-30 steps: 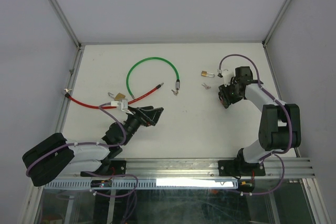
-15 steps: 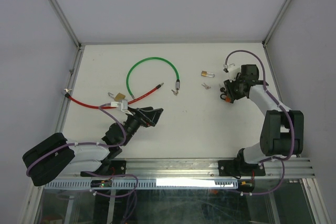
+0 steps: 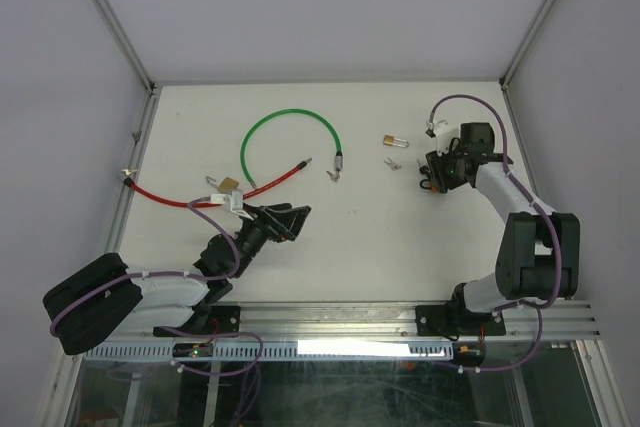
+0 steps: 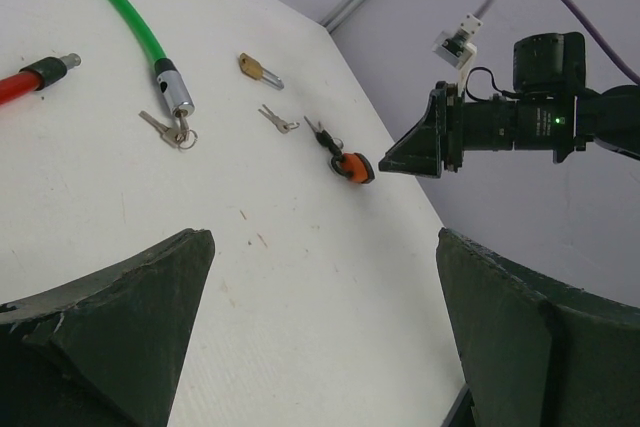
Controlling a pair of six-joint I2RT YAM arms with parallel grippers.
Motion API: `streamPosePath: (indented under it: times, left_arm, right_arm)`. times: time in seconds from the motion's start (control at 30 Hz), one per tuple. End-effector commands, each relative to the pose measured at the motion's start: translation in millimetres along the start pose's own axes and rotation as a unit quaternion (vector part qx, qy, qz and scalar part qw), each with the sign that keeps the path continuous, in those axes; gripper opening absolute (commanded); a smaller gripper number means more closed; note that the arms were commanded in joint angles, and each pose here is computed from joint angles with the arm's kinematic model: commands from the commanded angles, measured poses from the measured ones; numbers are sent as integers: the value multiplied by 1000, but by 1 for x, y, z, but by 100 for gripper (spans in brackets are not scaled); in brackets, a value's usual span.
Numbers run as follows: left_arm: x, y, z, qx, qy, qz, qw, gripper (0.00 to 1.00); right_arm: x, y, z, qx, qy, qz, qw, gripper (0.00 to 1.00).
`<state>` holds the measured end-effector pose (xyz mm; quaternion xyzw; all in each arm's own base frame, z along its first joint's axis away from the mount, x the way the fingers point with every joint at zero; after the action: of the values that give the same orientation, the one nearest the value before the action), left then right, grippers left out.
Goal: Lock with the key
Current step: Place the lock at the center of the board, then pick up the lock from the center of the board.
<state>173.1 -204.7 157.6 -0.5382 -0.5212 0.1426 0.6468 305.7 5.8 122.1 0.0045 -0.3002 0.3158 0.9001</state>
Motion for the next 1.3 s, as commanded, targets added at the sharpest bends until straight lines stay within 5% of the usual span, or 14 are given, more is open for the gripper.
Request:
streamPosePath:
  times: [0.0,0.2,0.4,0.67,0.8,1.27]
  left_arm:
    - [2,-7,1,-16,-8,16,1000,99]
    - [2,-6,0,-8,-9,16,1000,99]
    - [10,-9,-6,0,-17,-9,1000,99]
    - [43,-5,-16,86,-58,-173,980,99]
    - [58,14,-18,143,-61,-215,964,99]
    - [125,90,-35,268,-60,-59,960,99]
  right_arm:
    - [24,-3,19,4,-61,9,998,43]
    - [35,12,34,61,-101,25,993,44]
    - [68,39,76,141,-208,38,967,44]
    - [99,93,114,289,-303,73,905,45]
    - [89,102,111,303,-299,80,902,45]
    - [82,100,114,258,-310,108,909,46]
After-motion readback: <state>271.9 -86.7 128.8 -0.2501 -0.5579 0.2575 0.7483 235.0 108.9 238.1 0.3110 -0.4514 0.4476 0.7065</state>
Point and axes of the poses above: each gripper's point midway between its finger pads, its own z axis back along the fingers, its own y axis along the line the jaws close on, x = y × z, the point moved 6 cm from there along z, back along the fingers, and after that the axes turned 12 degrees about z, right-handed, at the moved point
